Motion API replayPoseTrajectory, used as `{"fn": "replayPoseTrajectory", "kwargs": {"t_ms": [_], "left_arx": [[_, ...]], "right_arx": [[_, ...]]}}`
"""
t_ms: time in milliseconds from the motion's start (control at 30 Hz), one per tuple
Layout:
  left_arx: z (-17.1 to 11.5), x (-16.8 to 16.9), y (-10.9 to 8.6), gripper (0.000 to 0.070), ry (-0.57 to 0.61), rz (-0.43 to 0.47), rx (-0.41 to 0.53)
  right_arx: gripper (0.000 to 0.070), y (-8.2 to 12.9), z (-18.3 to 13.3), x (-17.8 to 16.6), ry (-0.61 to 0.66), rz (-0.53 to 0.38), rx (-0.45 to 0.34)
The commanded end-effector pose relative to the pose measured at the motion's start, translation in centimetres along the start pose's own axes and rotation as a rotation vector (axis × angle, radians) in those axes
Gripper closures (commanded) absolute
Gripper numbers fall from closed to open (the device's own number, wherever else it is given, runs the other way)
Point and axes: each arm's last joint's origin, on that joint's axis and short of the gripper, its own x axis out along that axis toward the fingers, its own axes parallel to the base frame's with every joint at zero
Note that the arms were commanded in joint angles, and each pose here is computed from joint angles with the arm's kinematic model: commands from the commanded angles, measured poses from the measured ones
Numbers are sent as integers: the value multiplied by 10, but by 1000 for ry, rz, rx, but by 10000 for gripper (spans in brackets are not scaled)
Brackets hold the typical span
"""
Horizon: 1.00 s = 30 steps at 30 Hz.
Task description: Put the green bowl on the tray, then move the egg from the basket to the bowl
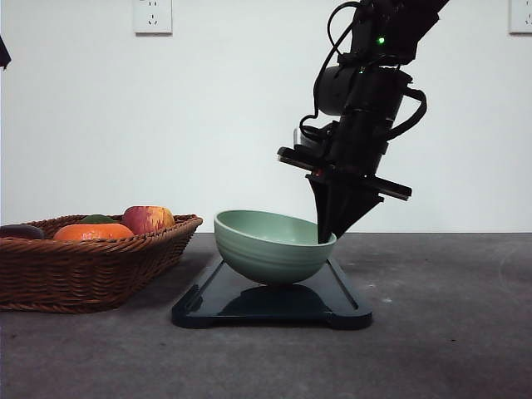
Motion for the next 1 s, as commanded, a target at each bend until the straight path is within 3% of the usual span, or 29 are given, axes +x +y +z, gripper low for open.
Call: {"fn": "replayPoseTrajectory", "kwargs": {"t_ms": [0, 67, 133, 367, 633, 967], "left_arx": [[6, -4, -2, 273, -22, -11, 6], [6, -4, -2, 273, -20, -11, 6], [6, -4, -2, 273, -18, -10, 5], [6, -4, -2, 273, -19, -11, 6], [6, -4, -2, 273, -22, -11, 7], [6, -4, -2, 273, -20, -11, 7]], "right_arx": [[602, 6, 5, 2, -15, 10, -24], [489, 6, 5, 2, -9, 9, -19], [443, 7, 4, 2, 0, 7, -17], [443, 12, -1, -22, -10, -24, -26], [443, 30, -9, -77, -198, -154, -85], [444, 37, -55, -83, -405, -104, -158]]}}
